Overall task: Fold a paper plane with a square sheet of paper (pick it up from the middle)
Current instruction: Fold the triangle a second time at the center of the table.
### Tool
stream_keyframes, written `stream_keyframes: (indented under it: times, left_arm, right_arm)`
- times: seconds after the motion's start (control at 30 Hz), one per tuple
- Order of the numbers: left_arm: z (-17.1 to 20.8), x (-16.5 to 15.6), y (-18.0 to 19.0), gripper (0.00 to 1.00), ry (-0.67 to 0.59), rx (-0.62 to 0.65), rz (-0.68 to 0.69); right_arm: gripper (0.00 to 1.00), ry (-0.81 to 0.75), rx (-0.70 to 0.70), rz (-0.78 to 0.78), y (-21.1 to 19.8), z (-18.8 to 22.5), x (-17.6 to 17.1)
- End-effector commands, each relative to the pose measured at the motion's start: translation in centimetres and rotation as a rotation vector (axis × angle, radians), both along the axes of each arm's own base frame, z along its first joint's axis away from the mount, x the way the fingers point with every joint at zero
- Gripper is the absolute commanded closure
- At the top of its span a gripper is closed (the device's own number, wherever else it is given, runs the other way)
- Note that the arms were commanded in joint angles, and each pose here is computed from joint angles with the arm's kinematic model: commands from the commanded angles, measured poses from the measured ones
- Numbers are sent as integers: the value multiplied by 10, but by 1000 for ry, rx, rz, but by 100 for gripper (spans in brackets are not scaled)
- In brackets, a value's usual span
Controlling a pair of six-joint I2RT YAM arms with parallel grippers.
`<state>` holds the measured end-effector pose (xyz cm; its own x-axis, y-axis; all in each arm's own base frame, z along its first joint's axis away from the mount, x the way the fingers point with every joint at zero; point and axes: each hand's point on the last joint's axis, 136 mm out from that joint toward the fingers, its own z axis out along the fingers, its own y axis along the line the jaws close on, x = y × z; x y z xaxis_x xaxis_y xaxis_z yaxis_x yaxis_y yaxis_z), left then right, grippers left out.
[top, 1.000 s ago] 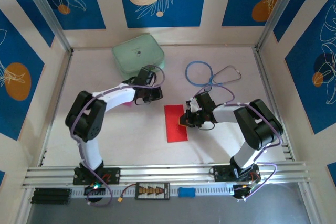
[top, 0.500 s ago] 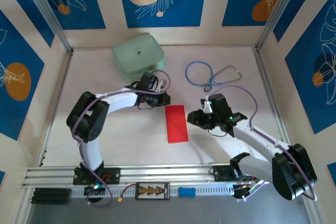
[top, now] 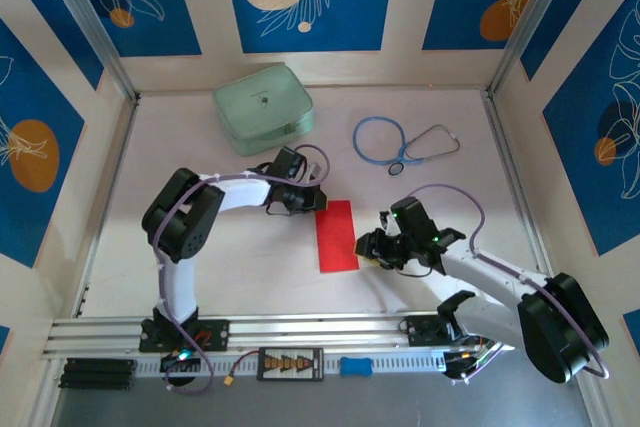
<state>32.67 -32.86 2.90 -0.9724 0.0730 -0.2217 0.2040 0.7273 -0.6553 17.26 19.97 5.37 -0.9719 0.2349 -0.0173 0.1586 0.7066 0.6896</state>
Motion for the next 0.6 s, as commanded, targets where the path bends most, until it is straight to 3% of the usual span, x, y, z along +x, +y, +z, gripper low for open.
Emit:
stream_keyframes:
  times: [0.0,0.57]
  left_arm:
    - [-22,-7,7,89,24,32,-2]
    - [-36,-17,18,89,30,66,-1]
  right_arm:
    - [59,65,19,5,5,-4,-7]
    - [52,137,25,-4,9,-20,-9]
